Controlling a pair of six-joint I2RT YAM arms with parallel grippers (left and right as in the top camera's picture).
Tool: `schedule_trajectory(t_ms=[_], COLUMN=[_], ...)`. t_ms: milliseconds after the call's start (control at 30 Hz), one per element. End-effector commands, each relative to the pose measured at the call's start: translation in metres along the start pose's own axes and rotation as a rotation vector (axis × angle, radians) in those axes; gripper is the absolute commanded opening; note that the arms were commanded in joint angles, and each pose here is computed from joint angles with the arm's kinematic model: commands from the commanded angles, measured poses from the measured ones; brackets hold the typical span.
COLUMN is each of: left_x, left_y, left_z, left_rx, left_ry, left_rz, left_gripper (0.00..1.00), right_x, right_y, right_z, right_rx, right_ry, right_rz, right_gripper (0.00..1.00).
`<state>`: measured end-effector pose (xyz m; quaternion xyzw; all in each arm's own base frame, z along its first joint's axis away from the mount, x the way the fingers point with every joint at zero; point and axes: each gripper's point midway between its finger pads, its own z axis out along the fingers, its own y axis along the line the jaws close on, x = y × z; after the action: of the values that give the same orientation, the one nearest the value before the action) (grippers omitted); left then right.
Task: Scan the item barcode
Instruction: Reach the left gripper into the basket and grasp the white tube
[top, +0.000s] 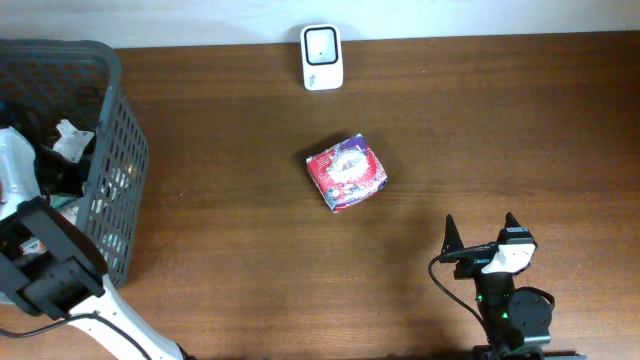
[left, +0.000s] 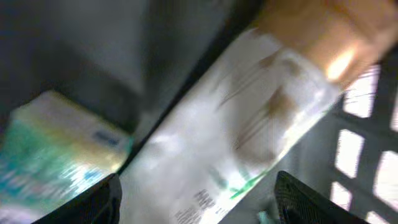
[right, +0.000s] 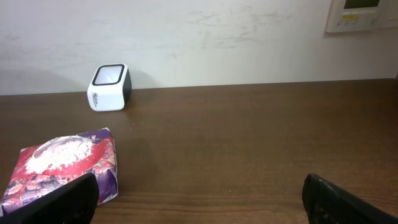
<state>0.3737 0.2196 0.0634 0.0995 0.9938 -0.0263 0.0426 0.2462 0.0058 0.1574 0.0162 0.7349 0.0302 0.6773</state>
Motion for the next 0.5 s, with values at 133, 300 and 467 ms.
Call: schedule_trajectory(t_ms=[133, 300, 467], left_x=[-0.013, 0.025, 0.043], left_y=[-0.021, 0.002, 0.046], left_z=[0.016, 0.048, 0.029], left_rx=[0.107, 0.009, -0.100], left_ry=[-0.084, 0.049, 0.014], left_rz=[0.101, -0.050, -0.358], left_gripper=[0.60, 0.16, 0.00], right_x=[0.003, 0.003, 0.003], right_y=[0.000, 0.000, 0.000], right_z=[0.000, 0.000, 0.000], right_rx=[0.003, 0.003, 0.003], right_ry=[0.004, 0.004, 0.004], right_rz=[-0.007, -0.007, -0.007], right_gripper=[0.99, 0.99, 0.99])
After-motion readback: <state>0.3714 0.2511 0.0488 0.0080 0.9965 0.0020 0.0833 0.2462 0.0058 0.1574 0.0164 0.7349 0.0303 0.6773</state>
